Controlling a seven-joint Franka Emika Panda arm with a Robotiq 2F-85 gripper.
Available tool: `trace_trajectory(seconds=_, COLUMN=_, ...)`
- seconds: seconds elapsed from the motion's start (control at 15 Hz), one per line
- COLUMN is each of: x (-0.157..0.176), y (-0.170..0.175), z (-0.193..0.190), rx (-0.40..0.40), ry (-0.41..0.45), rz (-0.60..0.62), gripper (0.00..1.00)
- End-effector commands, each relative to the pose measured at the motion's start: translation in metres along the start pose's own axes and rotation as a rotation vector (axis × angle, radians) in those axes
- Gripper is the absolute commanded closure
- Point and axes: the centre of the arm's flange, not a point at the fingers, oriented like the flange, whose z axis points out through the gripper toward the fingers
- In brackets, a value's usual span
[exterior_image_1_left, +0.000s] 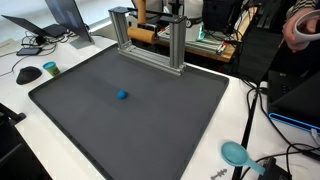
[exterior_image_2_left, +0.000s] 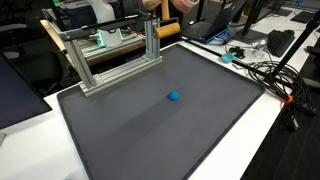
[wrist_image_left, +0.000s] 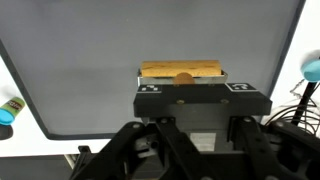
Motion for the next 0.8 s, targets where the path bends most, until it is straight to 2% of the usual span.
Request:
trace_trajectory(seconds=0.0, x=0.061, y=0.001, z=0.014, rx=-0.013, ry=0.007, rz=0.041, gripper=0.78)
trace_trajectory(seconds=0.2, x=0.085, y=0.012, z=0.036, rx=0.006, ry=-0.011, rz=0.061, gripper=0.78)
trace_trajectory(seconds=0.27, x=0.055, y=0.008, z=0.035, rx=-0.002, ry=-0.018, rz=0.042, gripper=0.78)
trace_trajectory(seconds=0.33, x=0.060, y=0.010, z=0.043, rx=-0.002, ry=-0.030, rz=0.046, gripper=0.53)
trace_trajectory(seconds=0.73, x=0.058, y=0.008, z=0.045, rx=-0.001, ry=-0.034, rz=0.041, gripper=0.53)
